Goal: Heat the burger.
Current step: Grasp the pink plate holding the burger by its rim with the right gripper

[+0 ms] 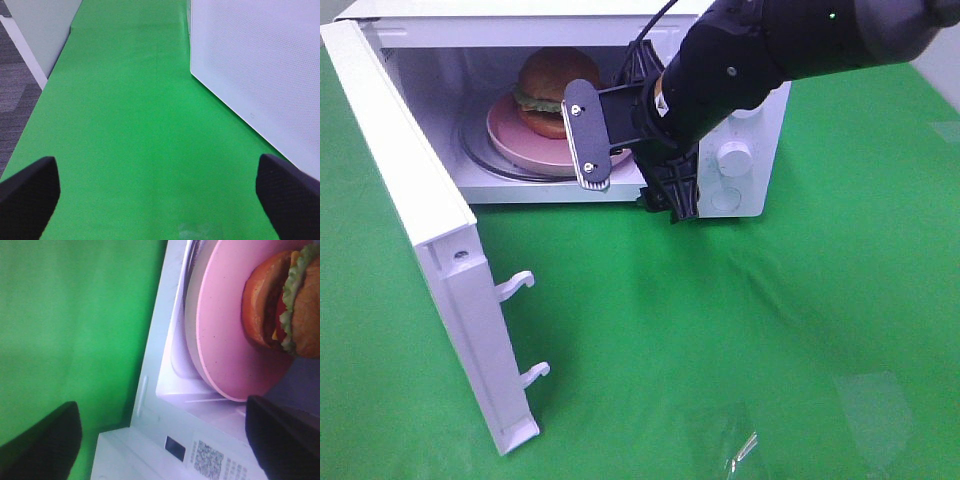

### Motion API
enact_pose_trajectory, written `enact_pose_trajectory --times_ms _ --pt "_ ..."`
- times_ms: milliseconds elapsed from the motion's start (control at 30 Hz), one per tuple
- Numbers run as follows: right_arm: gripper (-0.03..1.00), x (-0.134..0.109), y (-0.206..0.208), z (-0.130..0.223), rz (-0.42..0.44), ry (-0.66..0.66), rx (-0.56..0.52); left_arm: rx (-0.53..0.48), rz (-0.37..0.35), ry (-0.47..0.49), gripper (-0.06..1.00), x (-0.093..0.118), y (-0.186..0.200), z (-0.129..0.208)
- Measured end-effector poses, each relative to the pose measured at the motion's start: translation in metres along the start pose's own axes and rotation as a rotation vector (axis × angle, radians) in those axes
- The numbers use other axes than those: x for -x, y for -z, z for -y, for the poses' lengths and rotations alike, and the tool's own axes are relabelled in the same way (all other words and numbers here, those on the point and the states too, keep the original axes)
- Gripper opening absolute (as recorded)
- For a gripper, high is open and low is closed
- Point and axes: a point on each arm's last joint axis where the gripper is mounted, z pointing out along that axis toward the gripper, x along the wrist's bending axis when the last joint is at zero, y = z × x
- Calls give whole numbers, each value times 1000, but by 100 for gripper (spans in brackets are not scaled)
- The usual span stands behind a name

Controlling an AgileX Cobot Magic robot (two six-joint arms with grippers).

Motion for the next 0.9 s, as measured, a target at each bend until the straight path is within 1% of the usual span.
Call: enact_pose_trajectory --times_ms 200,267,400,767,900 --pt "87 6 -15 -4 6 -41 2 0 0 0 99 0 0 0" --pt "86 13 -27 -7 13 -81 1 0 0 0 99 0 0 0" --pt "85 20 -36 -9 24 -88 0 0 0 0 99 0 0 0" --pt "85 22 -58 -13 19 -90 -6 0 0 0 99 0 0 0" --pt "85 21 -73 -15 16 -89 -7 0 0 0 99 0 0 0"
